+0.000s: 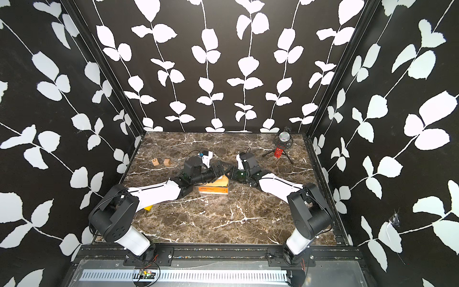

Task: Put the tissue paper into the tissue box
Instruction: Close the box lid on the tissue box.

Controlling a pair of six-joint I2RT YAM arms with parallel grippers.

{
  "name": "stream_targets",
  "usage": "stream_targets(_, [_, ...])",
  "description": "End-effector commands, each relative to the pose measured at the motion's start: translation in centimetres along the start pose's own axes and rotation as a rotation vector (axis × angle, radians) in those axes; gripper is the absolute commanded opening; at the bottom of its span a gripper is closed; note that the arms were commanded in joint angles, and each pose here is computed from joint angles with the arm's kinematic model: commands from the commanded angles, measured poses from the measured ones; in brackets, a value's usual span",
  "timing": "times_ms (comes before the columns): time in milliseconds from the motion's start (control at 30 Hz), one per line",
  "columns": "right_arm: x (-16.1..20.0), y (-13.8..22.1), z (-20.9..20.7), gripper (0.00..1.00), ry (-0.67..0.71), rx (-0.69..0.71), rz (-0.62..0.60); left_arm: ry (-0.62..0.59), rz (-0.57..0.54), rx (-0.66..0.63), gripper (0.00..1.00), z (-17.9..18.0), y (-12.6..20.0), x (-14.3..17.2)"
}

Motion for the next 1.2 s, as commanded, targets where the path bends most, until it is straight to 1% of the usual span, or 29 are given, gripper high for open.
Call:
stream_targets(0, [3.2, -0.9, -2.2, 0.3, -0.052, 0.053, 0.079, -0.003, 0.007, -0.02, 0.99, 0.7, 0.4, 0.7])
stream_targets(67, [3.4, -1.0, -2.5, 0.29, -0.059, 0.05, 0.072, -0.001, -0.001, -0.021, 0.99, 0.9, 0.6, 0.7])
stream_targets(133, [3.7, -1.1, -2.6, 0.3, -0.064, 0.044, 0.071, -0.002, -0.01, -0.014, 0.99, 0.8, 0.9, 0.8])
stream_targets(267, [3.6, -0.9, -2.2, 0.49, -0.06, 0.02, 0.083, -0.013, -0.024, -0.018, 0.99, 0.8, 1.6, 0.8])
stream_targets(333, [3.5, -0.4, -1.6, 0.55, -0.051, 0.011, 0.09, -0.028, -0.028, -0.023, 0.99, 0.5, 2.1, 0.8])
stream_targets(433, [3.3, 0.3, -1.2, 0.57, -0.046, 0.014, 0.09, -0.057, -0.045, -0.043, 0.99, 0.1, 3.1, 0.7])
stream_targets(467, [2.9, 1.0, -0.4, 0.58, -0.038, -0.006, 0.073, -0.066, -0.052, -0.048, 0.99, -0.1, 3.4, 0.7])
stream_targets(567, [2.9, 1.4, 0.2, 0.59, -0.037, -0.028, 0.071, -0.084, -0.067, -0.062, 0.99, -0.2, 4.0, 0.5])
stream_targets(800, [2.7, 0.4, 0.5, 0.57, -0.025, -0.03, 0.068, -0.052, -0.056, -0.06, 0.99, 0.8, 3.0, 0.7])
stream_targets(867, [2.9, -0.5, 0.0, 0.55, -0.03, -0.018, 0.08, -0.051, -0.055, -0.065, 0.99, 1.2, 2.7, 0.7])
stream_targets(1000, [2.8, -0.9, 0.1, 0.52, -0.023, -0.012, 0.077, -0.045, -0.052, -0.076, 0.99, 1.8, 2.2, 0.8])
stream_targets(1033, [2.8, -0.9, 0.2, 0.51, -0.021, -0.014, 0.076, -0.043, -0.05, -0.078, 0.99, 2.0, 2.1, 0.8])
stream_targets(1067, [2.9, -1.0, 0.3, 0.49, -0.02, -0.015, 0.077, -0.049, -0.026, -0.072, 0.99, 1.8, 1.7, 1.8])
stream_targets(1167, [3.2, -1.2, 0.3, 0.43, -0.02, -0.014, 0.089, -0.044, -0.016, -0.069, 0.99, 1.8, 1.3, 2.0])
Point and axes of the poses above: each gripper's point midway between its finger pads, its own y axis back along the fingers, its own z axis along the line the jaws close on, x = y × z, the point moved 4 cm from there along y, back along the fingers, and after that the axes turned 9 degrees about y, right-handed, at the moved point
